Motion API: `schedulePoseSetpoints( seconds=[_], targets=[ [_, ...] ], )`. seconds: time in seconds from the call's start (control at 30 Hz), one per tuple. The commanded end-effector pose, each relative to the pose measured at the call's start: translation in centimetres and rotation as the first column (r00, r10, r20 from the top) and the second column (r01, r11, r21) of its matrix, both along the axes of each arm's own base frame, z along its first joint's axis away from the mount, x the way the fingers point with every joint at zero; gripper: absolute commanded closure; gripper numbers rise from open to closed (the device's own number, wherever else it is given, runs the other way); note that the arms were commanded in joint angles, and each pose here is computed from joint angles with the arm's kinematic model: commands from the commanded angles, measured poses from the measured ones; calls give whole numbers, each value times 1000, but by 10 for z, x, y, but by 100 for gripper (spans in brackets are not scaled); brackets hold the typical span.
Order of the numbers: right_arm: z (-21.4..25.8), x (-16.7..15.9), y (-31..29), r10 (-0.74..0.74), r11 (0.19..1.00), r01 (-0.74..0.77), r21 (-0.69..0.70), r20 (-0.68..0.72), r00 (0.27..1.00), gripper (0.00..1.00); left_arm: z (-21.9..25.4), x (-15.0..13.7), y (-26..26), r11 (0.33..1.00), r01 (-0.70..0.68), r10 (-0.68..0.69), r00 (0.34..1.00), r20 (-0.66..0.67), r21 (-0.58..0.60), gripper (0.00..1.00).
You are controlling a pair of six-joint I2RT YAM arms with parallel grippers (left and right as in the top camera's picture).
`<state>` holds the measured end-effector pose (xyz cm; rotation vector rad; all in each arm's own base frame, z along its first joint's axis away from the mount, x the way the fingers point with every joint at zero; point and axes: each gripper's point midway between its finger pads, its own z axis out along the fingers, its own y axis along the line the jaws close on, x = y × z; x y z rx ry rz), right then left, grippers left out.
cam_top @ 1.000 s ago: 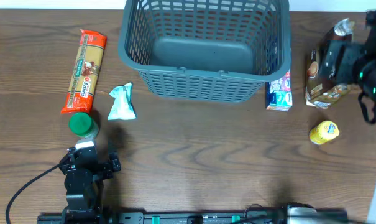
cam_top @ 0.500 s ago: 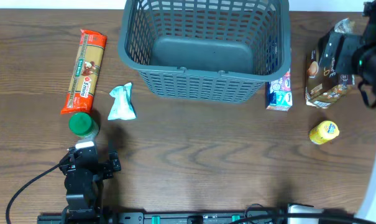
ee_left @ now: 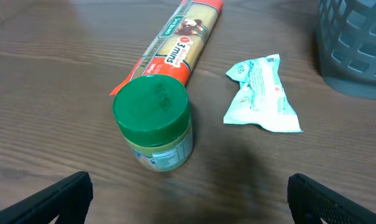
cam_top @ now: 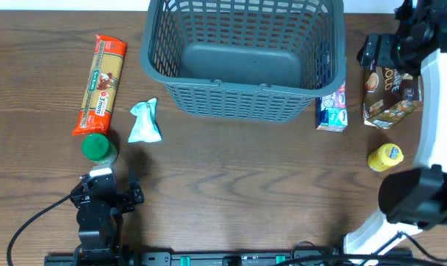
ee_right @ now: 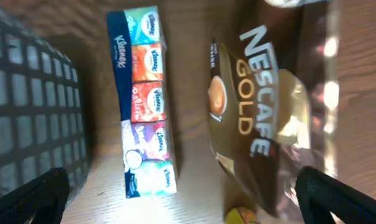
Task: Pack container
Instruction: 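Move the right gripper forward to the tissue-pack bundle beside the basket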
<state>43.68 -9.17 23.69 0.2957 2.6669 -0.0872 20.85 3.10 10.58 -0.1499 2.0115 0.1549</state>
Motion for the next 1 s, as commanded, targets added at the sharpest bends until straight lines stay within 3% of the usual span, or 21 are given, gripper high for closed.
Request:
schedulePoseSetpoints(
  seconds=[0.0,0.27,0.97],
  targets=[
    [-29,9,-3,18,996,-14,85,-46,999,1,-6,0,1,1000,2,-1,1000,-11,16,1],
    [-82,19,1,73,993,-56,107,-158,985,1,-6,0,1,1000,2,-1,1000,-11,16,1],
    [-149,31,32,171,979,-131,158,-269,948,1,-6,0,1,1000,2,-1,1000,-11,16,1]
  ],
)
